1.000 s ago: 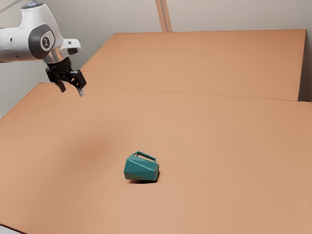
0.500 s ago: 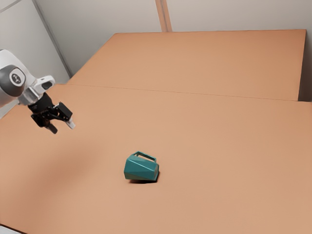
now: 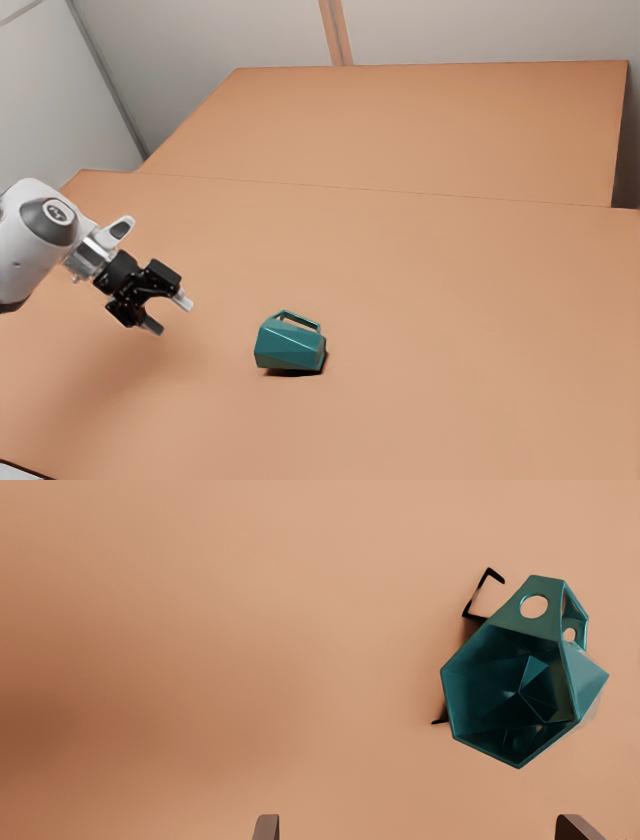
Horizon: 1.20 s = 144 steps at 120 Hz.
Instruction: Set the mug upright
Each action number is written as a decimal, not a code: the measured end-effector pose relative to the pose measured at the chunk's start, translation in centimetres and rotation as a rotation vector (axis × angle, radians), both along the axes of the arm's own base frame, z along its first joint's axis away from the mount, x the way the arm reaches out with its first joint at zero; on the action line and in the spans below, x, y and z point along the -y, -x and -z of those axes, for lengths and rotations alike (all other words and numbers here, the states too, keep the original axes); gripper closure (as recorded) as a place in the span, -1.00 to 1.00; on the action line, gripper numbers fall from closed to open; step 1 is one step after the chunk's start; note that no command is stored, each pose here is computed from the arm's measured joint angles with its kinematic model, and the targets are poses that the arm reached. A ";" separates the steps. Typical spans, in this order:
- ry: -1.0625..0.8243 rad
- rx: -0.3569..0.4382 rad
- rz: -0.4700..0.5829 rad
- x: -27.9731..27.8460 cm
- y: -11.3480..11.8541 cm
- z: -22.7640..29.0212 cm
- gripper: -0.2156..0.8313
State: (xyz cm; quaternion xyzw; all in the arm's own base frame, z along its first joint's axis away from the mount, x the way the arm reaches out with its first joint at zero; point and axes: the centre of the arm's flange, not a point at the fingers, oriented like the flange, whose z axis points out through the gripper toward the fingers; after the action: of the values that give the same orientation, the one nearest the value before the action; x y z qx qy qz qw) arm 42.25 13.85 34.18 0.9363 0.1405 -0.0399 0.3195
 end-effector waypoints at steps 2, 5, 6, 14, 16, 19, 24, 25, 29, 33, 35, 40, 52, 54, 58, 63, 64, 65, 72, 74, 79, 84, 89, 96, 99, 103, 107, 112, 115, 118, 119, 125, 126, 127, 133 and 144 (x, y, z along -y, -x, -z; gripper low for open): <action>0.012 0.000 -0.002 0.1 0.0 0.3 -0.59; 0.028 0.002 -0.005 0.2 0.0 0.6 -0.59; 0.034 0.003 -0.005 0.3 0.0 0.7 -0.59; 0.072 0.016 0.000 0.9 -0.2 1.3 -0.59; 0.080 0.019 0.004 1.1 -0.3 1.5 -0.59; 0.091 0.022 0.008 1.4 -0.4 1.7 -0.59; 0.110 0.029 0.015 1.9 -0.6 2.2 -0.59; 0.114 0.030 0.017 2.0 -0.7 2.3 -0.59; 0.126 0.037 0.026 2.4 -0.8 2.5 -0.59; 0.135 0.046 0.037 2.8 -1.0 2.8 -0.59; 0.139 0.051 0.043 3.0 -1.1 2.8 -0.59; 0.148 0.063 0.059 3.5 -1.4 3.0 -0.59; 0.167 0.083 0.094 4.8 -2.1 3.8 -0.59; 0.169 0.087 0.100 5.0 -2.2 3.9 -0.59; 0.172 0.094 0.112 5.4 -2.4 4.1 -0.59; 0.176 0.104 0.128 5.9 -2.7 4.2 -0.59; 0.177 0.107 0.131 6.0 -2.8 4.2 -0.59; 0.177 0.109 0.134 6.1 -2.8 4.2 -0.59; 0.180 0.125 0.156 6.9 -3.2 4.3 -0.59; 0.182 0.129 0.161 7.2 -3.3 4.3 -0.59; 0.186 0.137 0.176 7.8 -3.6 4.5 -0.59; 0.189 0.145 0.191 8.5 -3.7 4.6 -0.59; 0.192 0.149 0.206 9.2 -3.9 4.8 -0.59; 0.196 0.156 0.223 10.1 -4.1 5.2 -0.59; 0.198 0.158 0.227 10.5 -4.1 5.3 -0.59; 0.200 0.162 0.232 10.9 -4.3 5.5 -0.59; 0.201 0.167 0.238 11.3 -4.5 5.6 -0.59; 0.201 0.174 0.244 11.7 -4.7 5.7 -0.59; 0.201 0.178 0.246 11.9 -4.8 5.8 -0.59; 0.201 0.182 0.249 12.1 -5.0 5.9 -0.59; 0.201 0.184 0.250 12.1 -5.1 5.9 -0.59; 0.202 0.192 0.257 12.6 -5.4 5.9 -0.59; 0.202 0.193 0.258 12.7 -5.4 5.9 -0.59; 0.203 0.194 0.259 12.8 -5.4 6.0 -0.59; 0.204 0.202 0.264 13.2 -5.7 6.0 -0.59; 0.202 0.217 0.268 13.4 -5.9 5.8 -0.45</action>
State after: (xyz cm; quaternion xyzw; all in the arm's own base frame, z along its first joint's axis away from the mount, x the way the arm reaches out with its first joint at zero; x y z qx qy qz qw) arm 48.16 0.46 28.34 0.9085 -0.0253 0.0051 0.4171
